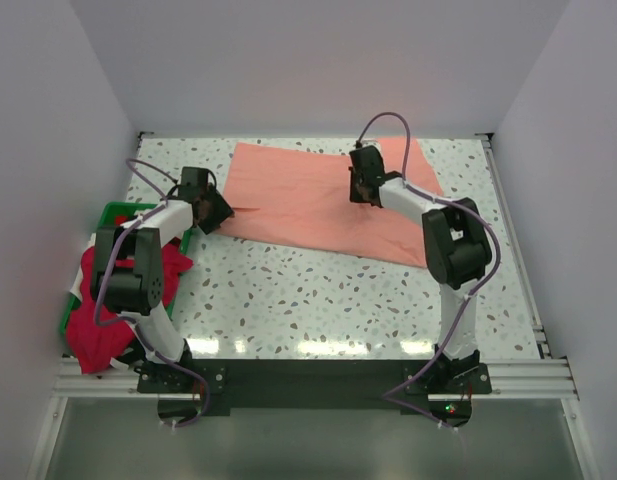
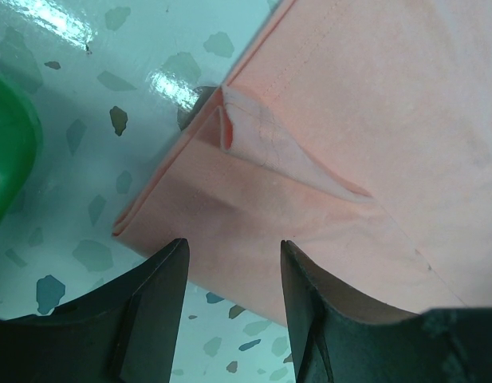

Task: Fold and stack the t-shirts
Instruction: Fold the tshirt

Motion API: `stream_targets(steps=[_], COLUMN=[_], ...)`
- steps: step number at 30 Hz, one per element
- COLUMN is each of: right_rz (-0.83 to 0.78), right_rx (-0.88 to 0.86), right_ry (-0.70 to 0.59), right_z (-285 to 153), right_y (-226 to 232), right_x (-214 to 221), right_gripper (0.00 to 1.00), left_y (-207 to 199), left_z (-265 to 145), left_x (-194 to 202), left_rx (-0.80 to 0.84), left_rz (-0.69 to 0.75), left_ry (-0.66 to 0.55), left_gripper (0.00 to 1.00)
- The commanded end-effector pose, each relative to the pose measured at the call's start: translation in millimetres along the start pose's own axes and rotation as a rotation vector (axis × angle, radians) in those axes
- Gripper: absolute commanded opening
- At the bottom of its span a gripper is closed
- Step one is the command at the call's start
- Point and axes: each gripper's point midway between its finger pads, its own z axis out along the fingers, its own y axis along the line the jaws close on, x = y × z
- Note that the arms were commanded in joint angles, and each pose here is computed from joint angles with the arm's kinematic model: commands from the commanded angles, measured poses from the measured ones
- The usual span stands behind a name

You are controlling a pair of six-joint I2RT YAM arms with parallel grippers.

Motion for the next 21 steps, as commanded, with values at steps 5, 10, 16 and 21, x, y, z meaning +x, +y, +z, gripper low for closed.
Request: stream_targets(steps=[5, 10, 16, 21], right_rz=[-0.032, -0.021, 0.105, 0.256], right_rx=[-0.026, 0.009, 0.085, 0.09], right_ry=[-0.108, -0.116, -0.076, 0.019], right_z=[-14.3, -22.7, -65.7, -106.5], right_y=[11.7, 5.0, -32.9, -75.1], right_x=[-34.6, -43.0, -53.5, -13.3], right_gripper=[0.1, 0.5, 0.73, 0.73], left_y=[-4.5, -5.4, 8.3, 31.4], left_z=[3.9, -3.9, -27.3, -39.8], left_x=[-0.6, -5.5, -20.5, -18.5], left_rx=[0.022, 0.023, -0.028, -0.104], left_rz=[0.0, -0.001, -0.025, -0.049], left_ry=[-0.007, -0.025, -0.087, -0.134], left_gripper=[0.55, 0.58, 0.65, 0.66])
